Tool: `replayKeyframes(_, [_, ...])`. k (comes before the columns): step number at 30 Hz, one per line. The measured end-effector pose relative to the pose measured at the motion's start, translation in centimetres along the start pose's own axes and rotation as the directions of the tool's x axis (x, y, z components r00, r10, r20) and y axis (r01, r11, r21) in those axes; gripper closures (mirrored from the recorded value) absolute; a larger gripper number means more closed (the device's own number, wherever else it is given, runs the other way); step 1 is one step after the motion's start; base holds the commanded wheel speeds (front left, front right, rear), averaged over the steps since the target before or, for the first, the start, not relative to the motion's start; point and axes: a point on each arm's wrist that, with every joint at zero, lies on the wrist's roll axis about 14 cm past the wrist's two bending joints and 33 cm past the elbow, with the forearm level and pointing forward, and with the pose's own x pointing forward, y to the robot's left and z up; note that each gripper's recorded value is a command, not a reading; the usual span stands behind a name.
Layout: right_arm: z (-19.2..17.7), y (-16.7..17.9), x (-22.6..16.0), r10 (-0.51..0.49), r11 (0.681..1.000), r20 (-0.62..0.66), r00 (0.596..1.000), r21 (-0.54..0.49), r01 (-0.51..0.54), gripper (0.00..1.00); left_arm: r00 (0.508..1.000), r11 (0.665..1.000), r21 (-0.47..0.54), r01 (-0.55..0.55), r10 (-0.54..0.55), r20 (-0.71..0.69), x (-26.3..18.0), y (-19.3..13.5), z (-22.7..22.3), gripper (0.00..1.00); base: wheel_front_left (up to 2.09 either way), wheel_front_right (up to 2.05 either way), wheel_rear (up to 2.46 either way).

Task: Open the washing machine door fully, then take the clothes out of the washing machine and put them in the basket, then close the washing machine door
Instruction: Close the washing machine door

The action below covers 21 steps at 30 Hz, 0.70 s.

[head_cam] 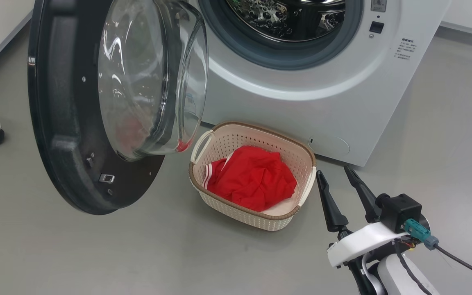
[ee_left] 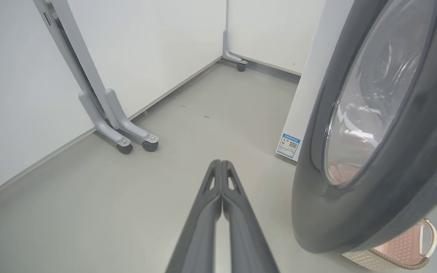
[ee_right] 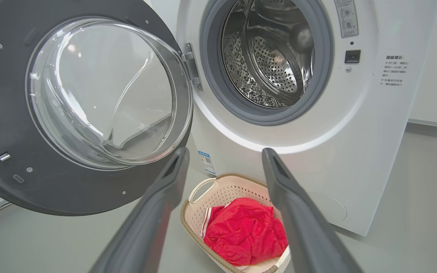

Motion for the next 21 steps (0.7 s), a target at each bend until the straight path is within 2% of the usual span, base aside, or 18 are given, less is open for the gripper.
replayKeyframes(9, [0.2, 0.1, -0.1, -0.001, 1.000, 0.006, 1.000, -0.002, 0.001, 0.00, 0.985, 0.999, 0.043, -0.019, 0.011, 0.174, -1.1, -0.1, 0.6, 1.00, 0.00, 0.00, 0.00])
replayKeyframes(13, [0.3, 0.2, -0.2, -0.001, 1.000, 0.008, 1.000, -0.003, 0.001, 0.00, 0.977, 1.000, 0.020, -0.013, 0.008, 0.215, -1.5, -0.5, 0.1, 1.00, 0.00, 0.00, 0.00])
replayKeyframes(14, [0.3, 0.2, -0.2, -0.001, 1.000, 0.008, 1.000, -0.002, 0.001, 0.00, 0.976, 0.999, 0.028, -0.016, 0.010, 0.218, -1.6, -0.4, -0.1, 0.95, 0.00, 0.00, 0.00])
replayKeyframes(15, [0.3, 0.2, -0.2, -0.001, 1.000, 0.009, 1.000, 0.000, 0.001, 0.00, 0.975, 0.999, 0.033, -0.019, 0.011, 0.222, -1.7, -0.3, -0.2, 0.76, 0.00, 0.00, 0.00])
replayKeyframes(17, [0.3, 0.2, -0.3, -0.003, 1.000, 0.009, 1.000, 0.004, 0.003, 0.00, 0.969, 0.999, 0.033, -0.026, 0.017, 0.248, -1.9, -0.2, 0.0, 0.23, 0.00, 0.00, 0.00])
replayKeyframes(18, [0.3, 0.2, -0.3, -0.003, 1.000, 0.008, 1.000, 0.005, 0.003, 0.00, 0.966, 0.999, 0.031, -0.028, 0.019, 0.257, -1.9, -0.1, 0.0, 0.00, 0.00, 0.00, 0.00])
replayKeyframes(21, [0.1, 0.2, -0.4, -0.005, 1.000, 0.005, 1.000, 0.007, 0.005, 0.00, 0.965, 0.999, 0.031, -0.031, 0.022, 0.262, -2.0, -0.1, -0.4, 0.00, 0.00, 0.00, 0.00])
